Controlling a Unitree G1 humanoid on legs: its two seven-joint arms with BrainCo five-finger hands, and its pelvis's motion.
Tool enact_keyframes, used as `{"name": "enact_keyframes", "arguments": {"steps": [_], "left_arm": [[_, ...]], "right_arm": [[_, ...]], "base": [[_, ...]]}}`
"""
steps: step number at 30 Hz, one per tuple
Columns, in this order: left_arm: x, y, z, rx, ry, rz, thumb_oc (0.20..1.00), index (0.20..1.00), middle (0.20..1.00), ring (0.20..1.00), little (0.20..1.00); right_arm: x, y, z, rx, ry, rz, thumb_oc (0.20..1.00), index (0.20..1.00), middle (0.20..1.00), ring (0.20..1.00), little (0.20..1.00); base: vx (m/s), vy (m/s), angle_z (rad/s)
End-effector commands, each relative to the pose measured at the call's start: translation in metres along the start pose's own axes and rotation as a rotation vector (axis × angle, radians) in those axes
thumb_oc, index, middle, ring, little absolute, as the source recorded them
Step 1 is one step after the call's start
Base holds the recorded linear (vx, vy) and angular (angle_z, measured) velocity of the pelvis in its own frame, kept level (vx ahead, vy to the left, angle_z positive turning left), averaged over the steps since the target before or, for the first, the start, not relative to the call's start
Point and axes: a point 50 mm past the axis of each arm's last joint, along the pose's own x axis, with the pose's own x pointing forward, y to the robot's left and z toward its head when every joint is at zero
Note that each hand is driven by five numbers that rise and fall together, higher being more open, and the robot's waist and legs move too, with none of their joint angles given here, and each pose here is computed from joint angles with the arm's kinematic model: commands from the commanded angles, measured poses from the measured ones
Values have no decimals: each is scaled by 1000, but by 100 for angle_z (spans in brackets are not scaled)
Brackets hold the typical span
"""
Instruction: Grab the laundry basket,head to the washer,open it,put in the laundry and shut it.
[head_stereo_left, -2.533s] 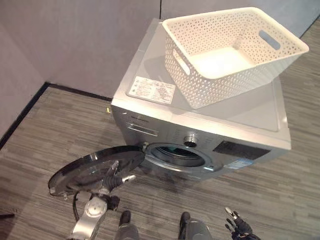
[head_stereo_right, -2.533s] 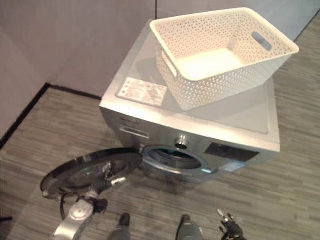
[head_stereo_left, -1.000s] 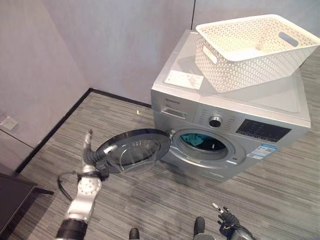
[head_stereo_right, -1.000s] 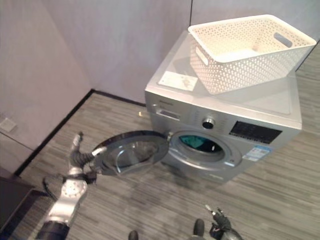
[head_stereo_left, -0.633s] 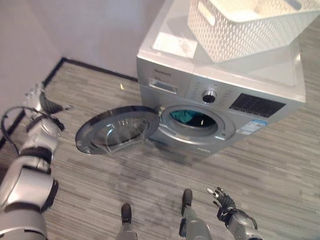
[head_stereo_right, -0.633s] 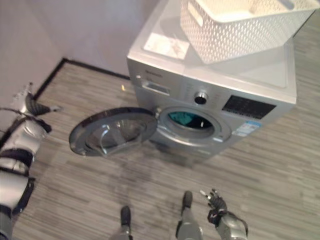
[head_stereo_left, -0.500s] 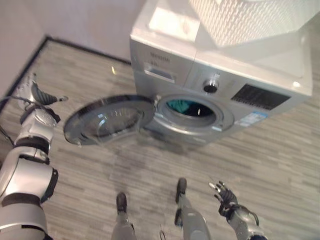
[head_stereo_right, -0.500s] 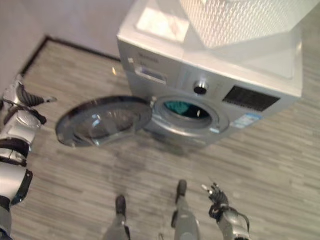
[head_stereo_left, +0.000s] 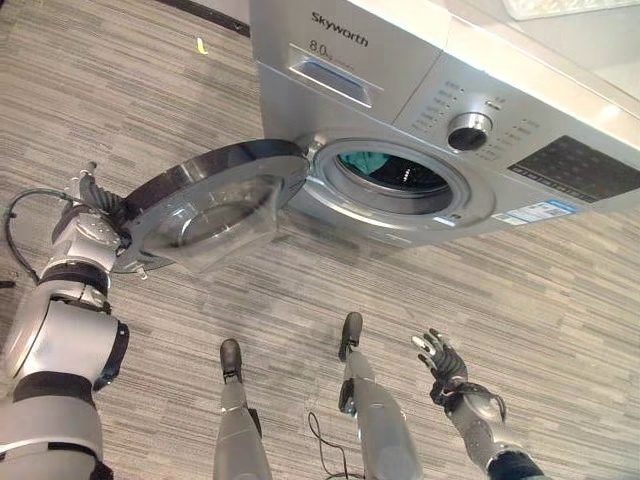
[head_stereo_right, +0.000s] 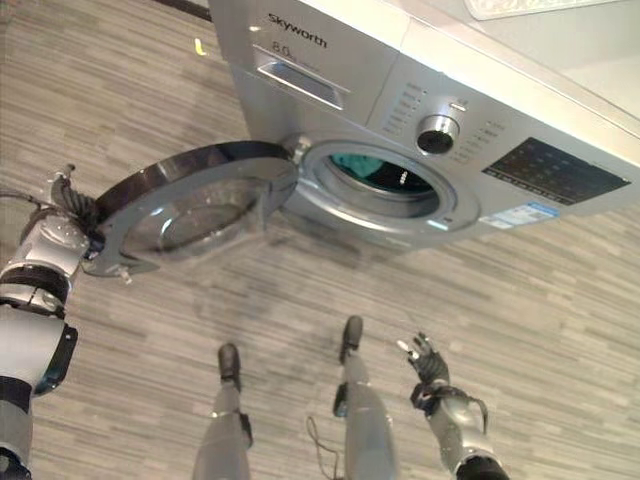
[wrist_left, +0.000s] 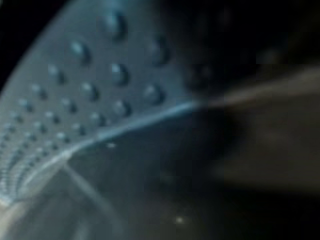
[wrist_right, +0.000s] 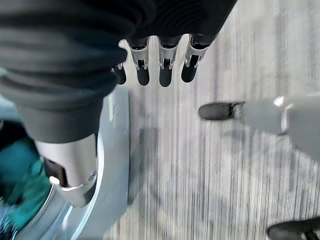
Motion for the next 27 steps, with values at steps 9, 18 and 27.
{"name": "enact_keyframes", "arguments": {"steps": [9,18,27], "left_arm": [[-129,-188,-28,-92,-224,-647,1000,1000,1000,1000,1000],[-183,-219,37,-355,-441,-941,1000,1000,1000,1000,1000],[-165,-217,145,-374,-609,-816,1000,1000,1000,1000,1000]], "right_arm": [[-29,-58,-44,-70,206,-180,1000,1000,1000,1000,1000],[-71,-90,-105,-219,568,-277,1000,1000,1000,1000,1000],[-86,-107,-111,-205,592,-382,1000,1000,1000,1000,1000]], "base": [[95,18,-13],[98,-20,-20],[22,-10,-17]]}}
